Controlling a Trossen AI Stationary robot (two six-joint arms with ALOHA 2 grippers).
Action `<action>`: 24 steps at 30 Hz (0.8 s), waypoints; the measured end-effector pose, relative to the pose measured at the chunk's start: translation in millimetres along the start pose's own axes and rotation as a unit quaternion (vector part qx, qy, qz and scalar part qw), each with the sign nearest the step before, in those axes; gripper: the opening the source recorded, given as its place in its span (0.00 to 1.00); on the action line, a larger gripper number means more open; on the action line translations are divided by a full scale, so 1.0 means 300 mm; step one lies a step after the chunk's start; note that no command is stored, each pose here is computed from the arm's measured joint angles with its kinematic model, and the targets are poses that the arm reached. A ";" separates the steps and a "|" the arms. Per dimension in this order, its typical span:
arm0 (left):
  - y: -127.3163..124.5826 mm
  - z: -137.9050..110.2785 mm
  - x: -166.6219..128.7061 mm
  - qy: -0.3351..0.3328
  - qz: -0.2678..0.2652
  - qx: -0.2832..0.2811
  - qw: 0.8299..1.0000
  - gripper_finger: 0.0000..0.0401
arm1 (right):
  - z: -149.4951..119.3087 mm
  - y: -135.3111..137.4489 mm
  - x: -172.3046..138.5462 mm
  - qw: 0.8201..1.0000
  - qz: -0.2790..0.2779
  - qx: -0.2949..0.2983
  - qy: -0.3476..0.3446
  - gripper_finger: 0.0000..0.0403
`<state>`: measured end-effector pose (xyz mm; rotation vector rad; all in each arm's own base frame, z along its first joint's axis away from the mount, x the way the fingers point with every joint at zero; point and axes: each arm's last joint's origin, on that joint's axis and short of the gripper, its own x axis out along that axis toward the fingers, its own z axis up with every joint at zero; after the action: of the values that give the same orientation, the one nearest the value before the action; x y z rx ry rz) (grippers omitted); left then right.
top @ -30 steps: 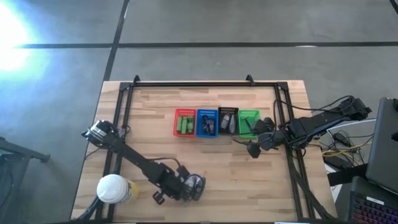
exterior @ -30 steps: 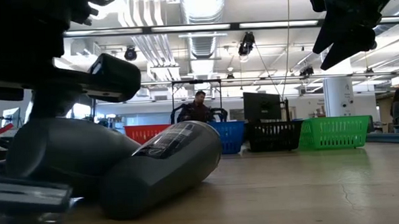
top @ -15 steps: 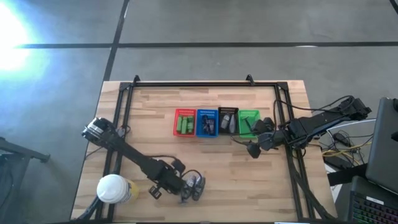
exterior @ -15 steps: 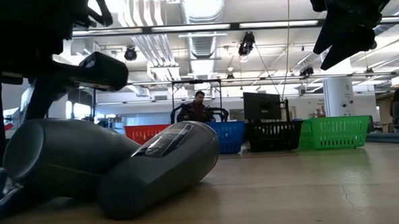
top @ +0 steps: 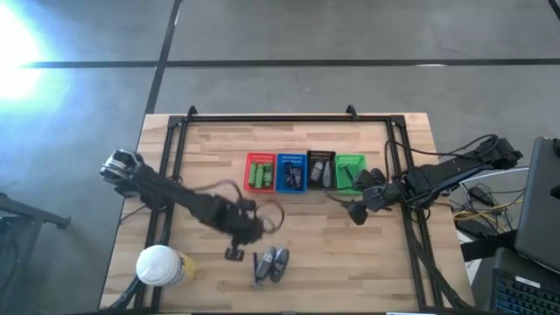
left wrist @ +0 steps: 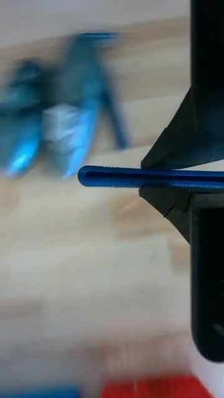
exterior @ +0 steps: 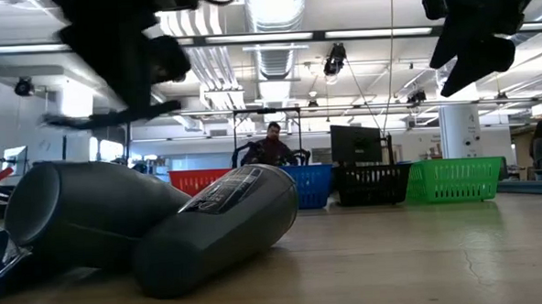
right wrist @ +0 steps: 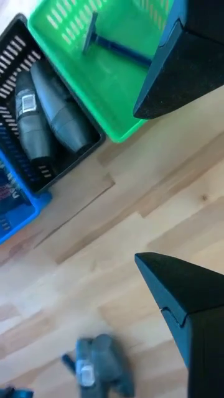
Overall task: Pick & Place Travel size toiletries
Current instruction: Put the blue razor into the green bin
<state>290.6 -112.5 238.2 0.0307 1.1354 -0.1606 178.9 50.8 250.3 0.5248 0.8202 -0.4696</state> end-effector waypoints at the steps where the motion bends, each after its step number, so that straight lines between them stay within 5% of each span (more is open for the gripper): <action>1: 0.027 0.016 -0.022 -0.027 0.003 -0.032 0.999 0.10 | 0.002 0.003 0.001 1.000 0.006 0.005 -0.004 0.91; 6: 0.176 0.103 -0.171 -0.214 0.008 -0.177 0.961 0.10 | 0.022 0.037 0.009 0.997 0.062 0.020 -0.046 0.91; 12: 0.315 0.162 -0.353 -0.440 -0.009 -0.253 0.862 0.10 | 0.070 0.090 -0.007 0.982 0.135 0.004 -0.129 0.91; 19: 0.374 0.207 -0.381 -0.568 -0.079 -0.260 0.776 0.10 | 0.150 0.136 -0.059 0.943 0.169 0.000 -0.288 0.91; 24: 0.387 0.228 -0.348 -0.596 -0.125 -0.265 0.748 0.10 | 0.201 0.138 -0.075 0.920 0.186 0.019 -0.344 0.91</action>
<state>325.9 6.5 354.8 -0.6607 -0.1563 -0.0575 223.0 50.8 312.9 0.4900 0.0278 -0.2819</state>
